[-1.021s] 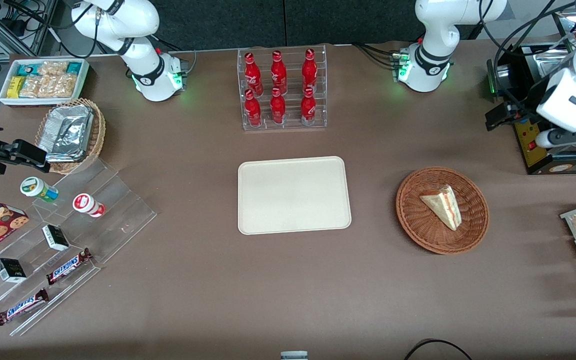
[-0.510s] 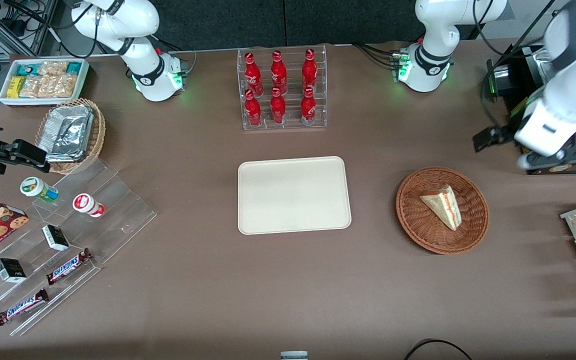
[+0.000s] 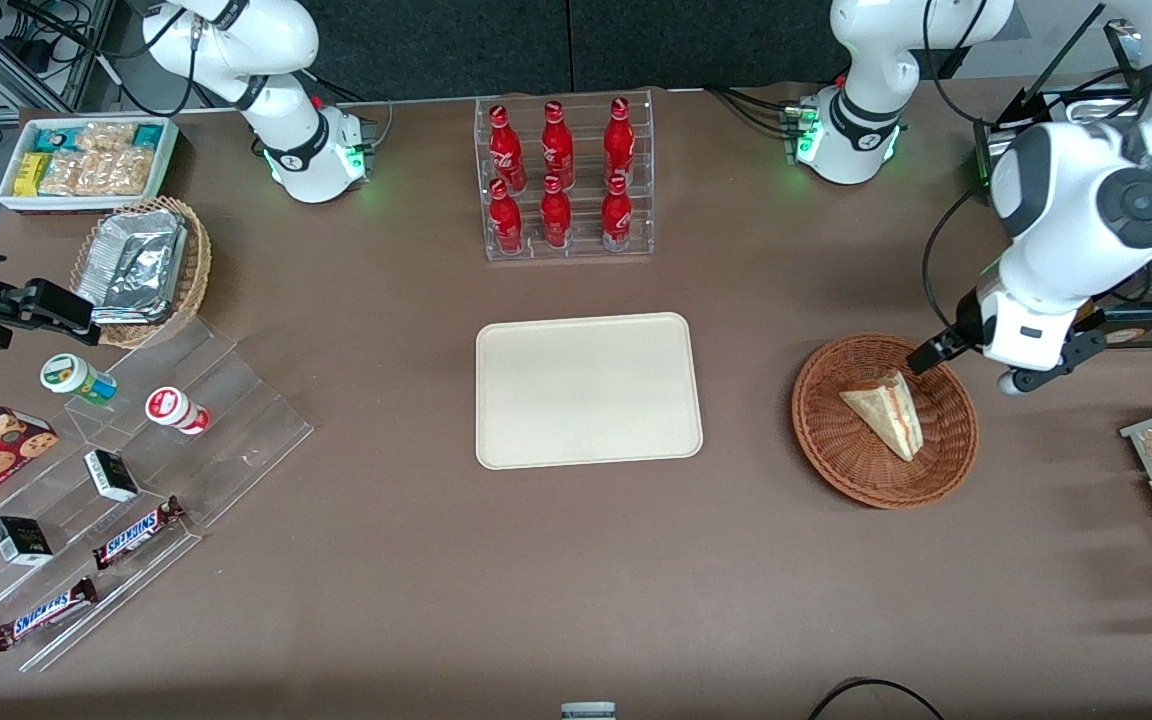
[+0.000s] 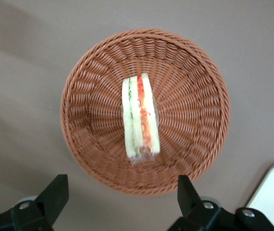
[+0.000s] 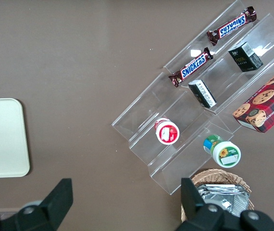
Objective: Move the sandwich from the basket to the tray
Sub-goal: 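Lower the left gripper and close it on the sandwich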
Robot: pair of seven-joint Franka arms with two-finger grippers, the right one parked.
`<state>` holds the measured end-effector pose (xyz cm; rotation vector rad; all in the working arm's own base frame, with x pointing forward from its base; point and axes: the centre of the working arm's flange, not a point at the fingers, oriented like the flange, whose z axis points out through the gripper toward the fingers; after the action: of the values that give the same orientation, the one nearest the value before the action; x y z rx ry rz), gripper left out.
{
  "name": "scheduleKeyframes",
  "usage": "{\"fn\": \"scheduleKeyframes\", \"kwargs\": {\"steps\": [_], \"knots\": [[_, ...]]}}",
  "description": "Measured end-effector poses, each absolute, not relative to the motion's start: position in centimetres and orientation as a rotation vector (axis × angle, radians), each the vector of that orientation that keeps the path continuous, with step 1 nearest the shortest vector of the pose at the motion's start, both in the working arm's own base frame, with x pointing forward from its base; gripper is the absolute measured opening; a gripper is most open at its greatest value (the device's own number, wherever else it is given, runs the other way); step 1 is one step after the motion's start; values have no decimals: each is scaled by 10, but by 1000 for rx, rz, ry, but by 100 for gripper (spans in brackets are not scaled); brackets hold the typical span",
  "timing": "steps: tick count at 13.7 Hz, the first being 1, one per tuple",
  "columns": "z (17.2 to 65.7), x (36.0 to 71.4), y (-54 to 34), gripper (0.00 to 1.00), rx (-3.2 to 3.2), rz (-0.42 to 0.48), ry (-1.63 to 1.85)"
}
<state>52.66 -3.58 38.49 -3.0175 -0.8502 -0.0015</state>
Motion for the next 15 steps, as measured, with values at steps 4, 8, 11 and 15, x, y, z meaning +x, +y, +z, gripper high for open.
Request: {"fn": "scheduleKeyframes", "kwargs": {"steps": [4, 8, 11, 15], "knots": [[337, 534, -38, 100, -2994, -20, -957], [283, 539, -40, 100, -2995, -17, -972], [256, 538, -43, 100, -2988, 20, -970], [246, 537, -45, 59, -2982, 48, -966]]}}
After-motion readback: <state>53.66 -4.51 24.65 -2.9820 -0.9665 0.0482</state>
